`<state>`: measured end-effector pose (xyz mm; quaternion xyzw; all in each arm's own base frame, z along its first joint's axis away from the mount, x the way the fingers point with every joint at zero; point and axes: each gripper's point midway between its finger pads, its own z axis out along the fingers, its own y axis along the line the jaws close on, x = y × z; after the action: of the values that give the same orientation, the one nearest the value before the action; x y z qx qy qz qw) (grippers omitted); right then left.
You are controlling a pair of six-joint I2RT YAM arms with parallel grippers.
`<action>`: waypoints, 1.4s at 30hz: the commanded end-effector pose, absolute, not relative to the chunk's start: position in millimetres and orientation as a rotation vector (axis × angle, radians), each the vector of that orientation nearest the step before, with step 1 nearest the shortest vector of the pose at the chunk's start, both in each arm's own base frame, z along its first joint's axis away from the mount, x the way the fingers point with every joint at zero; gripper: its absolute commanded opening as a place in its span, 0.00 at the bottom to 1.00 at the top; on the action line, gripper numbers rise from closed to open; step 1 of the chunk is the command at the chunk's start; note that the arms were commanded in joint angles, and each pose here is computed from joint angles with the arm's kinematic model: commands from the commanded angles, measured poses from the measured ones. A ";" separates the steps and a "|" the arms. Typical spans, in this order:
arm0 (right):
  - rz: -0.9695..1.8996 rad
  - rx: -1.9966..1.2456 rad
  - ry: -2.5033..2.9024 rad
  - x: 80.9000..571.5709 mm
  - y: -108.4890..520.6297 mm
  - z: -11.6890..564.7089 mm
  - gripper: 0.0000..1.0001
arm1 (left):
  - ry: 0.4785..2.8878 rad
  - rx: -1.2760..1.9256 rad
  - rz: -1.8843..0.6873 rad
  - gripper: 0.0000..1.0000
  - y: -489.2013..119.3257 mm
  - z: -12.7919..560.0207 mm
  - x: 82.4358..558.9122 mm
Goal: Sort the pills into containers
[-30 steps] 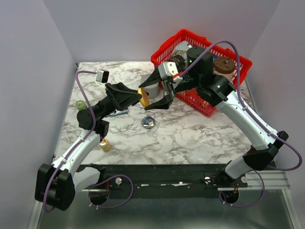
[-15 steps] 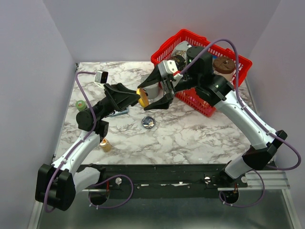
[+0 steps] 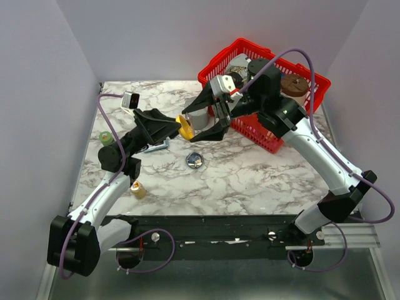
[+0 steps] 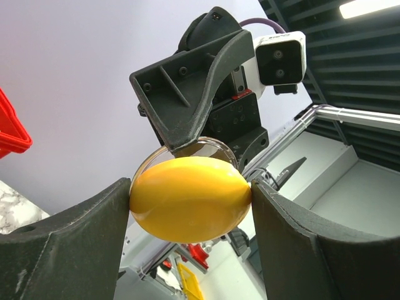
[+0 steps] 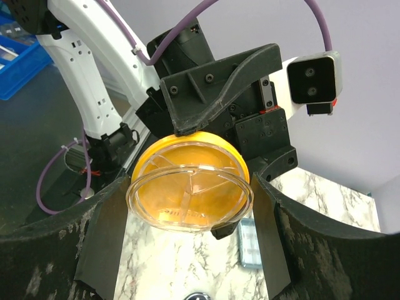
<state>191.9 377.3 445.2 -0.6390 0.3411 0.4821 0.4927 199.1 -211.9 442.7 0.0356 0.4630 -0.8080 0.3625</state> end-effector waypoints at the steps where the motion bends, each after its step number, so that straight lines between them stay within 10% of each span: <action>1: 1.185 -1.520 0.886 194.1 365.1 445.9 0.79 | 1.065 0.181 -2.044 0.11 -198.8 459.9 181.6; 42: 1.148 -1.178 1.362 219.3 379.4 426.2 0.88 | 1.280 0.236 -1.788 0.10 -210.8 420.6 212.2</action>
<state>210.0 376.9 433.2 -0.4886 0.5428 0.4920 0.4739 222.6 -213.2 405.1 0.0675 0.5323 -0.7256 0.4307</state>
